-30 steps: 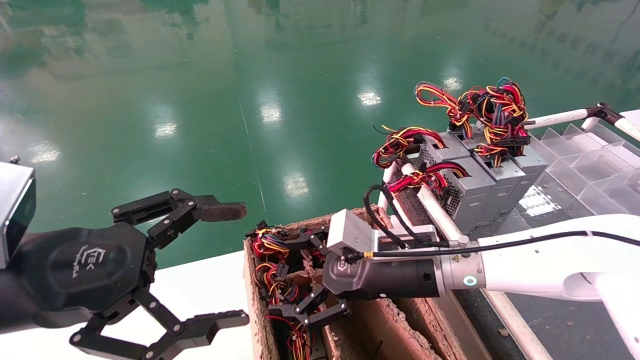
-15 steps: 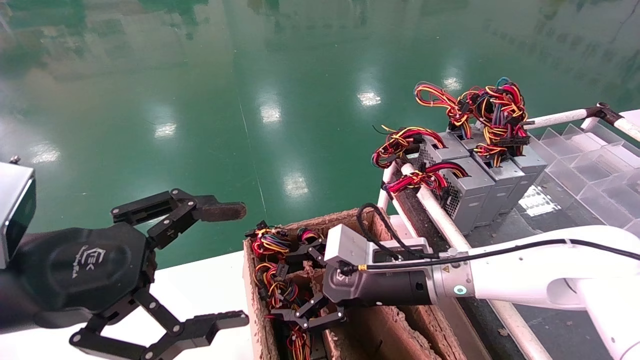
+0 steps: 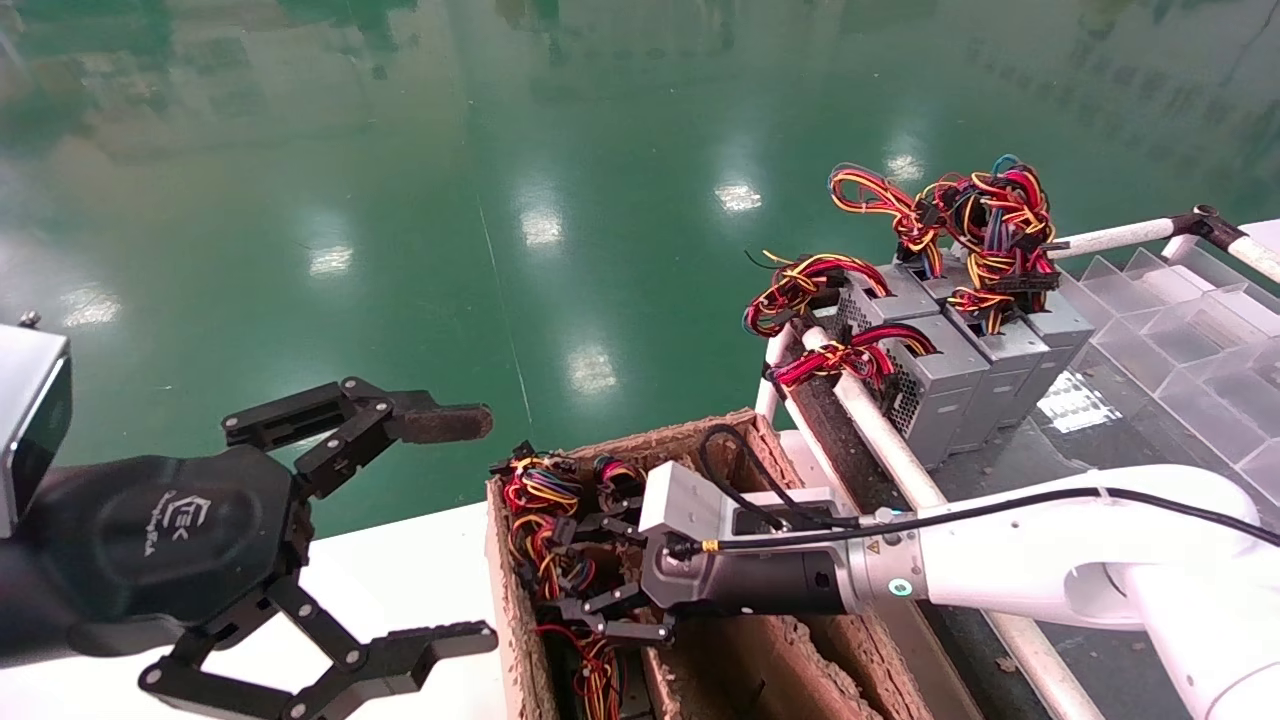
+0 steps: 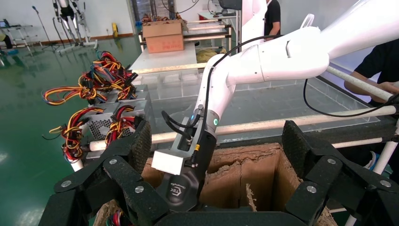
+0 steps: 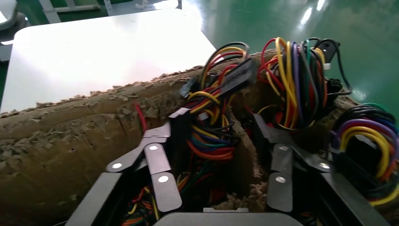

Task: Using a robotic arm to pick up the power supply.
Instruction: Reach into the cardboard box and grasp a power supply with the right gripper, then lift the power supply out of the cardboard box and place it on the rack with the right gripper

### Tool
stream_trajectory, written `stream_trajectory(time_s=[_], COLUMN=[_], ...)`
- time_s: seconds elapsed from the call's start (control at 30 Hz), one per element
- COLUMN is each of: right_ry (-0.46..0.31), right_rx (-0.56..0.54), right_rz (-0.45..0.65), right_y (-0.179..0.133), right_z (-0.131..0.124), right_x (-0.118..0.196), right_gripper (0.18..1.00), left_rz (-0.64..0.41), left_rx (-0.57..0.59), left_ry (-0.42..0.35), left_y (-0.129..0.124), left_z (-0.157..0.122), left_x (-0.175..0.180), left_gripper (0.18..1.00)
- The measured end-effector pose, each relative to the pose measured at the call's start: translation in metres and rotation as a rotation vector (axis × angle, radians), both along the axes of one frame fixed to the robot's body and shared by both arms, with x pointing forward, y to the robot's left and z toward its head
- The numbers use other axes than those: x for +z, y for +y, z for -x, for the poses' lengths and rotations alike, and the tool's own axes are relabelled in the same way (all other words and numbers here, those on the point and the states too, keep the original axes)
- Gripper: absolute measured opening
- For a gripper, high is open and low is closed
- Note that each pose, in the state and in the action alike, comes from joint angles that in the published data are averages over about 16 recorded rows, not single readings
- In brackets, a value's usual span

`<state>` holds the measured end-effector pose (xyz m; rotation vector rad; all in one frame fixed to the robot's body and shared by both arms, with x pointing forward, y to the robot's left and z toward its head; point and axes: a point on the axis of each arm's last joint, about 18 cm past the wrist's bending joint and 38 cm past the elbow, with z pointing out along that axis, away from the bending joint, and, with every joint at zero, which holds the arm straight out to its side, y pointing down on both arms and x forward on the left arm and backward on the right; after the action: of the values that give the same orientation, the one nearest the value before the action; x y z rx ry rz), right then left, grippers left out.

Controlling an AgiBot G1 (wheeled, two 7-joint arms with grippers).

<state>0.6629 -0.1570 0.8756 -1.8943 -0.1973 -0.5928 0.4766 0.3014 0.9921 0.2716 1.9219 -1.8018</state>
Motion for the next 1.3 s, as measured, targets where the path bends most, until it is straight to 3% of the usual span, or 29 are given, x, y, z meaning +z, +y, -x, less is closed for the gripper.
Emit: stream_trajectory(time_s=[0.47,0.67,1.3], right_ry=[0.013,0.014,-0.053], right_rx=[0.012,0.027,0.092], right_rz=[-0.041,-0.073,-0.203], right_y=[-0.002,-0.007,-0.040], right_z=[0.000,0.003,0.032], right_x=[0.001,0.007,0.066], right_gripper=[0.368,0.300,0.271], left_rz=[0.000,0.000,0.000], left_rx=[0.000,0.000,0.000], left_ry=[0.000,0.000,0.000], left_y=[0.000,0.000,0.000], left_z=[0.000,0.000,0.000], left_x=[0.000,0.000,0.000], left_gripper=[1.001,1.001,1.001])
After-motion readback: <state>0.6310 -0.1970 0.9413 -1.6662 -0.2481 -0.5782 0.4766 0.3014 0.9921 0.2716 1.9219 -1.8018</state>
